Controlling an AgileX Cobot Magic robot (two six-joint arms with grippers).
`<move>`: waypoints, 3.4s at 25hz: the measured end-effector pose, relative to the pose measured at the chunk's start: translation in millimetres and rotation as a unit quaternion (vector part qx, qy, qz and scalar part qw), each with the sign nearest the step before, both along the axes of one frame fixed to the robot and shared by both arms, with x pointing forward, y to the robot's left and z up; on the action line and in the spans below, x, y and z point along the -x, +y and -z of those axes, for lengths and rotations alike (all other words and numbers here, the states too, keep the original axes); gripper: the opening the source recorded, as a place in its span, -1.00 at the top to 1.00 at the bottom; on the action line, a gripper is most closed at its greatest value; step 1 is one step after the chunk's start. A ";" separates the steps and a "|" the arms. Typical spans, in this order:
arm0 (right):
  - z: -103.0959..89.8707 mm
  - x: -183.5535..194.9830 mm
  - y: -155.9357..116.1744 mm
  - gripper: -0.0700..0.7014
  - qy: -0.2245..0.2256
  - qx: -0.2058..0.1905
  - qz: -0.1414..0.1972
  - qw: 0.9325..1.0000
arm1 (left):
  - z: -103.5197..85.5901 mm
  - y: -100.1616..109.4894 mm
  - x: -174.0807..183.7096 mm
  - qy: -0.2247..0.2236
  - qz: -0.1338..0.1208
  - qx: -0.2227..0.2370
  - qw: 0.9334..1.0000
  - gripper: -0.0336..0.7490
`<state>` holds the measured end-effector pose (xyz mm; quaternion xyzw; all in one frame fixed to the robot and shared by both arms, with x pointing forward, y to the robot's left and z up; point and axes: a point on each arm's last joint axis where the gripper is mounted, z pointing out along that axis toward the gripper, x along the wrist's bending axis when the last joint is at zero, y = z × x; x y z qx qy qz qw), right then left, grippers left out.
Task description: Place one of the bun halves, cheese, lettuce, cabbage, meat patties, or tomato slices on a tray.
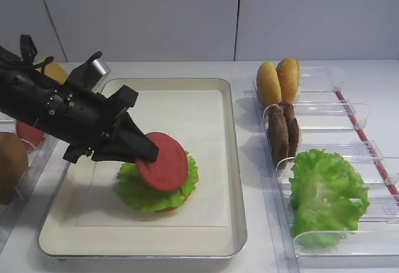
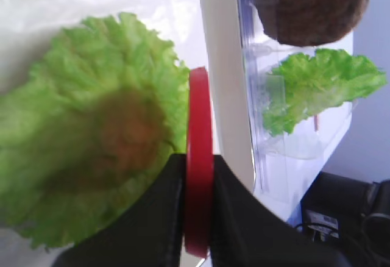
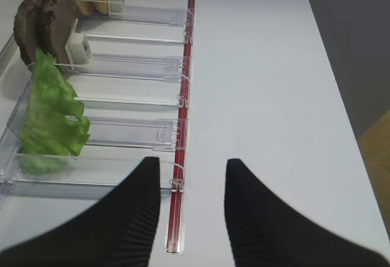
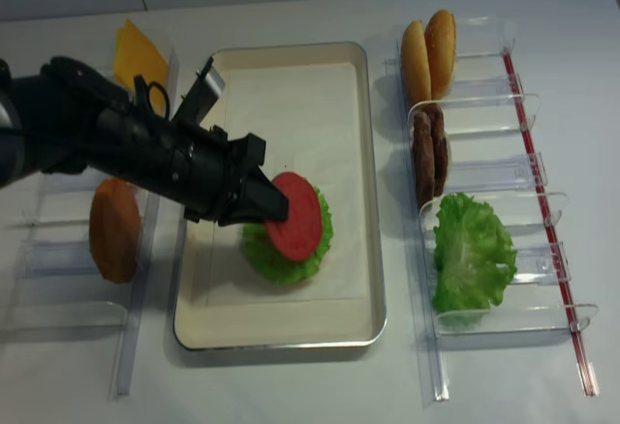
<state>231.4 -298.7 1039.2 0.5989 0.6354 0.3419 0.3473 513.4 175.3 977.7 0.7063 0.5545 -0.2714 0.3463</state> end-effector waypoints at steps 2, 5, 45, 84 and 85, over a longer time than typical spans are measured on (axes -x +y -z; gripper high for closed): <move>0.0 0.0 0.0 0.05 0.000 0.000 0.000 1.000 | 0.2 0.1 -1.1 -0.004 -0.005 -0.001 1.000 0.79; 0.0 0.0 0.0 0.05 0.000 0.000 0.000 1.000 | 0.5 0.4 -2.0 -0.007 -0.008 -0.004 1.000 0.79; 0.0 0.0 0.0 0.05 0.000 0.001 -0.001 1.000 | 17.7 0.9 -7.8 0.033 -0.034 -0.019 0.999 0.12; 0.0 0.0 0.0 0.10 0.000 0.002 -0.001 1.000 | -62.9 37.0 -39.3 0.013 -0.049 -0.290 0.956 0.04; 0.0 0.0 0.0 0.10 0.000 0.002 -0.001 1.000 | -67.1 39.4 -37.8 0.006 -0.054 -0.299 0.953 0.04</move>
